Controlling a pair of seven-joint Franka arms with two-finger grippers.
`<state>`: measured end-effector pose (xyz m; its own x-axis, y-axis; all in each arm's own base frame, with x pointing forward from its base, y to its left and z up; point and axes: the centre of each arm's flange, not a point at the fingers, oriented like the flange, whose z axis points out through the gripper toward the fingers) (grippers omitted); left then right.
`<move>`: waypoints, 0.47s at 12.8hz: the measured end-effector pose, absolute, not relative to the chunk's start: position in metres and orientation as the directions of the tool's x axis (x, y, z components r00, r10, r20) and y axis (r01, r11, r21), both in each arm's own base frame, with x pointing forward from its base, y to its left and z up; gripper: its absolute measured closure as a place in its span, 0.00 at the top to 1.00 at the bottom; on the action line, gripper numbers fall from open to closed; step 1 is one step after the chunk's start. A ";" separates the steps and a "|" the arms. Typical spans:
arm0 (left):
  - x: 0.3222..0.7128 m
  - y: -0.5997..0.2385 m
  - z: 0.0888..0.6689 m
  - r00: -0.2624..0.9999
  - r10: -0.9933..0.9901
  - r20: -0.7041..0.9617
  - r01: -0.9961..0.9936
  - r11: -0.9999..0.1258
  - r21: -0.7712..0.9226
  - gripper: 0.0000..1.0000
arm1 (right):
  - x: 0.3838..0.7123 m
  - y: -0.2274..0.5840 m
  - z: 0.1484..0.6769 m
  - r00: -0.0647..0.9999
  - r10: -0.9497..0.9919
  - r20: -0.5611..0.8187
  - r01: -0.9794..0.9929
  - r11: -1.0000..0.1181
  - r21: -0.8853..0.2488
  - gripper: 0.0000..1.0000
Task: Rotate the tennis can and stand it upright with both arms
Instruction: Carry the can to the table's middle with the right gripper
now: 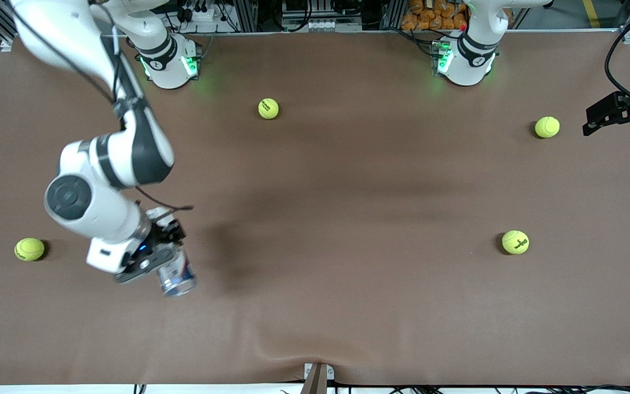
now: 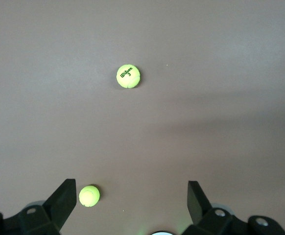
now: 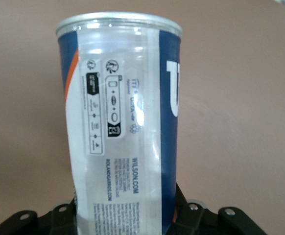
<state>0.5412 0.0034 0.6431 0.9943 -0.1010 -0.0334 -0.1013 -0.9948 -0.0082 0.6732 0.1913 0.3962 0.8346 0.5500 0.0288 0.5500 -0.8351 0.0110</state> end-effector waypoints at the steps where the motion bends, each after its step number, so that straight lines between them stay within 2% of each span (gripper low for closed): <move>1: 0.541 0.004 0.643 0.994 -0.100 -0.033 -0.101 -0.995 -0.008 1.00 | 0.663 0.220 0.405 0.767 0.641 0.036 0.641 -0.768 0.015 0.66; 4: 0.541 0.004 0.643 0.994 -0.099 -0.033 -0.100 -0.995 -0.008 1.00 | 0.616 0.329 0.400 0.562 0.827 0.029 0.827 -0.563 0.014 0.67; 6: 0.541 0.004 0.643 0.995 -0.099 -0.033 -0.099 -0.995 -0.008 1.00 | 0.566 0.412 0.382 0.431 0.902 0.006 0.902 -0.431 0.007 0.67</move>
